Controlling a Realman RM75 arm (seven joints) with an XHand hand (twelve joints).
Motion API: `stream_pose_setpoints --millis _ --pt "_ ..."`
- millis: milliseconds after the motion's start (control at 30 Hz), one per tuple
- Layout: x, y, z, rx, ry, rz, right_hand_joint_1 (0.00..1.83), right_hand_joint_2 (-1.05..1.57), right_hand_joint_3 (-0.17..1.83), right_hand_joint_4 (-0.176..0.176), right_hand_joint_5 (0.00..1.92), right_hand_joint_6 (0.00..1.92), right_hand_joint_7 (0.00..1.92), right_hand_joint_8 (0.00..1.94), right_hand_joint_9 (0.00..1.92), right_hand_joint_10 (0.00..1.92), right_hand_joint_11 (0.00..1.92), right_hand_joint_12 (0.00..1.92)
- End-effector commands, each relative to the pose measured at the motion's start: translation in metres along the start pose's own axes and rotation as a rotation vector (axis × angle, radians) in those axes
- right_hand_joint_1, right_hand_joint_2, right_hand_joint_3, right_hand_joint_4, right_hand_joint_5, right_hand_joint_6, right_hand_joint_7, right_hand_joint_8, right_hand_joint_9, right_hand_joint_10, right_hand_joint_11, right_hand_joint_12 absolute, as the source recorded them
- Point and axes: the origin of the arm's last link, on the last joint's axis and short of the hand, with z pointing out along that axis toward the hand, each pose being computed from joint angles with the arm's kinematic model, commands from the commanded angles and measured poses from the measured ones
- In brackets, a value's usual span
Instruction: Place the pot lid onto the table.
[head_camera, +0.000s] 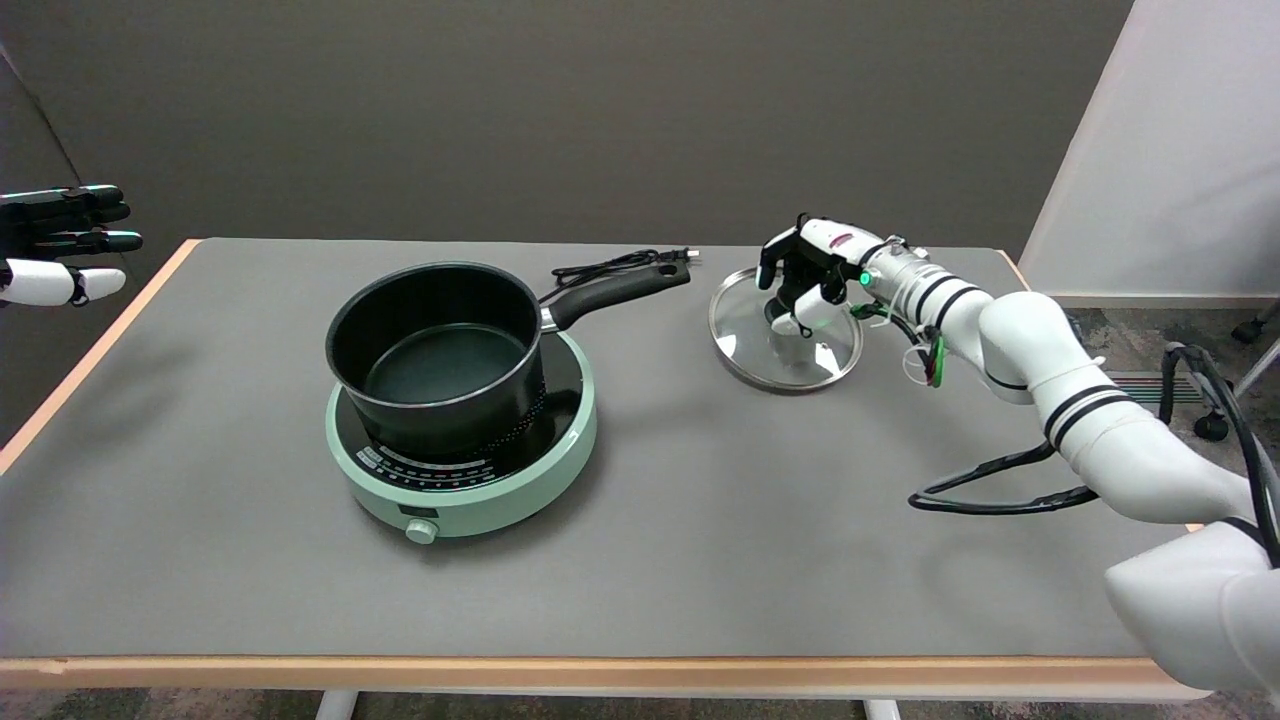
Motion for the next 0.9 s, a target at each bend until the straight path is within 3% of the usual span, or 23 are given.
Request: stream_pose_setpoints --millis 33,67,100,133,167,300,733,900 --pt "-0.008 0.004 0.002 -0.014 -0.020 0.009 1.35 0.98 0.33 0.176 0.72 0.95 0.90 1.19 0.91 0.87 0.70 1.60" --pt "-0.008 0.004 0.002 -0.015 -0.020 0.010 1.35 0.99 0.33 0.176 0.72 0.93 0.90 1.19 0.91 0.85 0.69 1.59" --pt "-0.008 0.004 0.002 -0.017 -0.021 0.011 1.18 0.82 0.68 0.176 0.71 0.92 0.90 0.83 0.90 0.84 0.69 1.58" --pt "-0.008 0.005 0.002 -0.018 -0.022 0.011 1.10 0.70 0.92 0.176 0.71 0.90 0.89 0.66 0.89 0.83 0.69 1.59" --pt "-0.008 0.005 0.002 -0.018 -0.022 0.011 1.11 0.68 0.94 0.176 0.71 0.88 0.88 0.67 0.89 0.82 0.69 1.60" --pt "-0.008 0.005 0.002 -0.019 -0.022 0.011 1.08 0.73 0.86 0.176 0.70 0.88 0.90 0.58 0.88 0.78 0.65 1.57" --pt "-0.006 0.002 0.003 -0.011 -0.016 0.010 1.05 0.70 0.89 0.176 0.70 0.78 0.87 0.48 0.85 0.70 0.58 1.59" --pt "0.004 -0.003 0.002 0.004 0.012 0.014 1.03 0.67 0.89 0.176 0.69 0.63 0.83 0.35 0.81 0.61 0.42 1.62"
